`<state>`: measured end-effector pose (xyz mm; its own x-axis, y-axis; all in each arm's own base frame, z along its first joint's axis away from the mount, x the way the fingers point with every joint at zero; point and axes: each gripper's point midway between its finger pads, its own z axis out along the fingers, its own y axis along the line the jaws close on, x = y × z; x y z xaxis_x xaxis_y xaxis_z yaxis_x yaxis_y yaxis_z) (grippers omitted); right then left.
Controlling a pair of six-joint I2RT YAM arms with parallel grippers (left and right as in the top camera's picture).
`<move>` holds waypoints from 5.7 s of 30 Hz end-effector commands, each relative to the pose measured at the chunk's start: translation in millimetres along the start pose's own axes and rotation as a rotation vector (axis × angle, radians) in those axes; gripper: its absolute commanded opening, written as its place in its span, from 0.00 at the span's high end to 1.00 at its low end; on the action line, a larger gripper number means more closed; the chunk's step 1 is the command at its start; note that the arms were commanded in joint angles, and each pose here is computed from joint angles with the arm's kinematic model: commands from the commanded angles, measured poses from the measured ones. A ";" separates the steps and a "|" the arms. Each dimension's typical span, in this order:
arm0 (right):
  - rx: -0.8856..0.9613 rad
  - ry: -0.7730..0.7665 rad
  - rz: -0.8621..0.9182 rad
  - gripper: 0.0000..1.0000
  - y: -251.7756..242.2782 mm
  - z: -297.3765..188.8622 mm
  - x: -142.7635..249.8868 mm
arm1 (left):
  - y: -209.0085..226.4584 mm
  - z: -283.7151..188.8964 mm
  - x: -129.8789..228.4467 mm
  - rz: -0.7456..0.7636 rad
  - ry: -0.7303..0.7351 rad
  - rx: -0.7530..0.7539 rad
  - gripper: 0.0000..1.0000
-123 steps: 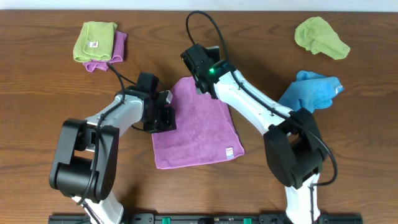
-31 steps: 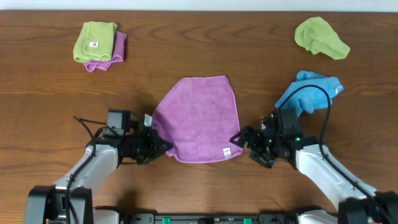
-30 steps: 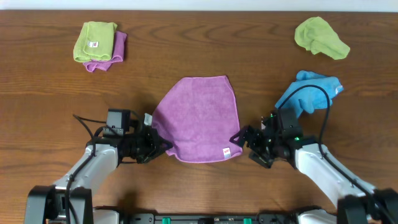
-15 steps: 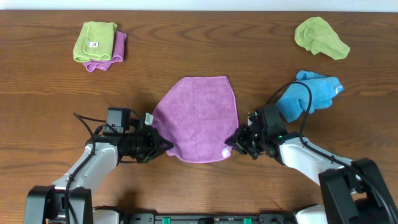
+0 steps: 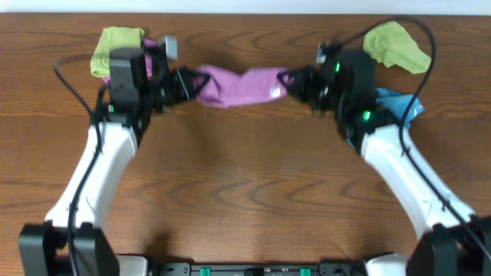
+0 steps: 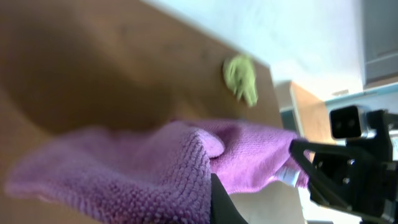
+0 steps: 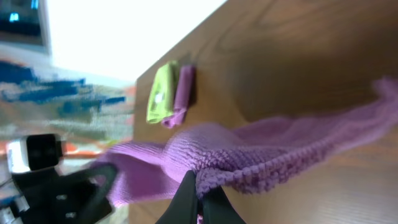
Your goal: Fold the cloth
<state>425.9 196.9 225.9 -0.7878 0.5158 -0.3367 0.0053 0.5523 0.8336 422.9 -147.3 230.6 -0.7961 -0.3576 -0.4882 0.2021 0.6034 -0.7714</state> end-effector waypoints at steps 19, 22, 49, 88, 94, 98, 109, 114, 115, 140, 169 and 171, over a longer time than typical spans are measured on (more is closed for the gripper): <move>0.010 -0.065 -0.204 0.99 56.1 -28.3 -67.1 | 16.2 -39.3 -63.6 0.035 0.008 0.060 0.94; 0.065 -0.012 -0.161 0.99 43.6 -30.9 -55.9 | 18.7 -41.1 -54.5 -0.004 0.044 0.048 0.94; 0.551 0.320 -0.194 0.99 22.2 -138.0 126.6 | 21.1 -153.2 141.3 -0.016 0.507 -0.335 0.94; 0.651 -0.157 -0.397 0.99 -50.9 47.2 -24.1 | 125.9 -14.7 -1.8 0.041 0.093 -0.337 0.94; 0.673 -0.105 -0.400 0.99 -63.4 57.4 -11.1 | 138.4 -1.9 -3.5 -0.001 0.079 -0.350 0.94; 0.683 -0.045 -0.429 0.99 -32.9 12.9 13.7 | 116.9 -28.0 13.5 0.047 0.149 -0.348 0.94; 0.915 0.231 -0.306 0.99 -40.9 -101.0 109.6 | 78.4 -115.6 115.2 -0.024 0.492 -0.485 0.94; 0.962 0.319 -0.338 0.99 -32.2 -125.5 155.8 | 50.9 -153.0 134.5 -0.017 0.490 -0.525 0.94; 0.954 0.327 -0.350 0.99 -28.3 -129.9 162.2 | 44.3 -159.6 138.2 -0.014 0.483 -0.525 0.94; 0.769 0.118 -0.428 0.99 -36.5 -36.4 55.4 | 53.5 -98.5 50.9 0.079 0.203 -0.394 0.94; 1.032 0.488 -0.346 0.99 -112.2 -88.7 122.4 | 99.2 -107.2 173.7 -0.127 0.761 -0.396 0.94; 1.052 0.496 -0.328 0.99 -115.8 -91.8 131.2 | 97.2 -104.5 185.4 -0.141 0.779 -0.344 0.94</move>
<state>261.8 168.3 119.9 -0.9998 0.0205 0.0066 0.0206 0.9996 0.0192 242.3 -92.6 117.9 -0.9911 0.0387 0.1270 -0.0478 0.7887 -0.6129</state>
